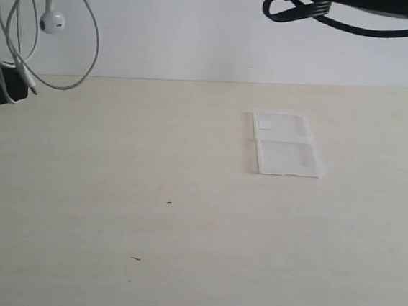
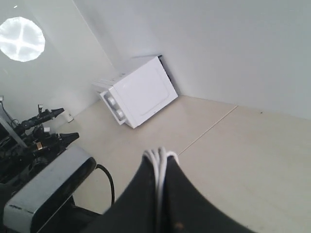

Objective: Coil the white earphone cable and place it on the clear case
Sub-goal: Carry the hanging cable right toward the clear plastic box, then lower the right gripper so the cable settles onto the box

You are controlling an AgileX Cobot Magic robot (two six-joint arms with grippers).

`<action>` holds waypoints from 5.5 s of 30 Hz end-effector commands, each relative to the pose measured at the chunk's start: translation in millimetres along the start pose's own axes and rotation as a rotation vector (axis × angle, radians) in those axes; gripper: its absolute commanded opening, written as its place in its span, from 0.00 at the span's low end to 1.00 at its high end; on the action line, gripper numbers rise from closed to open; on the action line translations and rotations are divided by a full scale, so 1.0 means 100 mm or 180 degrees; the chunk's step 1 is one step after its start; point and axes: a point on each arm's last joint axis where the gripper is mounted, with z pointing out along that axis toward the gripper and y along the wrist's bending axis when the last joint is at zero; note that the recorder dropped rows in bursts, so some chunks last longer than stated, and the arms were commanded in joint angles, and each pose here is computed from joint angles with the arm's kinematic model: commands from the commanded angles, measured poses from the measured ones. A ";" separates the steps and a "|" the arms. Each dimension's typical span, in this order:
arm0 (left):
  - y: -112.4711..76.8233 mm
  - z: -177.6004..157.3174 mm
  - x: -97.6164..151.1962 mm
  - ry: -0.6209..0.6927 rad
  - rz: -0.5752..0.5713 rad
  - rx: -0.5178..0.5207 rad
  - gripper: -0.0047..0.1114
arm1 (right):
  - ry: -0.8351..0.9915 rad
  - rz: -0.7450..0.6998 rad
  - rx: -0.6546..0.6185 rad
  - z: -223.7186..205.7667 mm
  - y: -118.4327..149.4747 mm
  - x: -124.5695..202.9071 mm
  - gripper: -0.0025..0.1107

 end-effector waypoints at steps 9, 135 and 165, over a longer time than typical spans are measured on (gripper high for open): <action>0.05 0.00 -0.01 -0.0028 -0.0061 -0.0160 0.04 | -0.0361 -0.0074 0.0306 -0.32 -0.21 -0.34 0.02; 0.03 0.00 -0.01 -0.0027 -0.0070 -0.0106 0.04 | 0.3178 0.0345 0.2827 -0.57 -3.65 0.12 0.02; 0.03 0.00 -0.01 -0.0028 -0.0091 -0.0107 0.04 | 0.2965 0.0233 0.2814 -0.49 -3.74 0.15 0.02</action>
